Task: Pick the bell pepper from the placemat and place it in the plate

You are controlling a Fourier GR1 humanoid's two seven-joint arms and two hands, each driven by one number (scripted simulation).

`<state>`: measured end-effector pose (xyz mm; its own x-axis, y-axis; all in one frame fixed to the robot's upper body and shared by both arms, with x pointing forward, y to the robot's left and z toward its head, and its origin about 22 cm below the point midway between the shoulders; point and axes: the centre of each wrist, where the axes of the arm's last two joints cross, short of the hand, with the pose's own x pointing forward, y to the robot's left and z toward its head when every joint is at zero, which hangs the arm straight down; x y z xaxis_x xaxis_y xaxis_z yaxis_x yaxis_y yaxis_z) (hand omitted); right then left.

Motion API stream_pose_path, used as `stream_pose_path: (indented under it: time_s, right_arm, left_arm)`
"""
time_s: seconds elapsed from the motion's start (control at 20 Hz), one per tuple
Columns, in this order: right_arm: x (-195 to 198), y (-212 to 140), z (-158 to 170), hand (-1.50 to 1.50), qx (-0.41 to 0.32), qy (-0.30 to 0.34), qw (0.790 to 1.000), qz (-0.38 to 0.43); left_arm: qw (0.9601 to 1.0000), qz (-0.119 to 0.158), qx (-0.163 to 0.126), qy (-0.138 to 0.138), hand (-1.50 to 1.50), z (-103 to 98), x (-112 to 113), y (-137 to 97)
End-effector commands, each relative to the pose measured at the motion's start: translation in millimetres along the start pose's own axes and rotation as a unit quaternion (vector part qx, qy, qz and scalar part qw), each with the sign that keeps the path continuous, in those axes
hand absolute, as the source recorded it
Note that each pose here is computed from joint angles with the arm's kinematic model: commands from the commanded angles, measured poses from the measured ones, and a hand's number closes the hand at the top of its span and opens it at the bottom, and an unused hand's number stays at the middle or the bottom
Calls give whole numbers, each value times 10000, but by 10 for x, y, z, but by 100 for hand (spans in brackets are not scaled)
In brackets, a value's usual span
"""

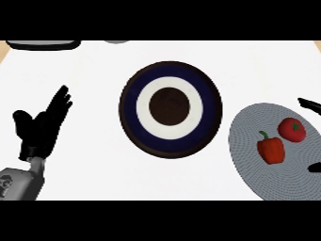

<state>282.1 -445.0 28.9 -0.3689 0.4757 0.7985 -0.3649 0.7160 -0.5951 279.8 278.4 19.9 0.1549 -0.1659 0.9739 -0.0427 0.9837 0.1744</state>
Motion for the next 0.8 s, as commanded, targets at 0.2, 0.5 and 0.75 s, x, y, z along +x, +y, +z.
stream_pose_path:
  time_s: [0.2,0.5,0.75]
  right_arm:
    - [153,-83,-56,-150,1057,136,9934,418]
    - [311,-82,-443,-150,1439,523,9825,1061]
    - [291,45,-436,-150,1628,771,9701,1625]
  left_arm:
    - [10000,12,24,91,0,11,50,205]
    - [10000,31,15,-7,0,103,108,1]
    - [10000,14,17,67,0,50,-112,139]
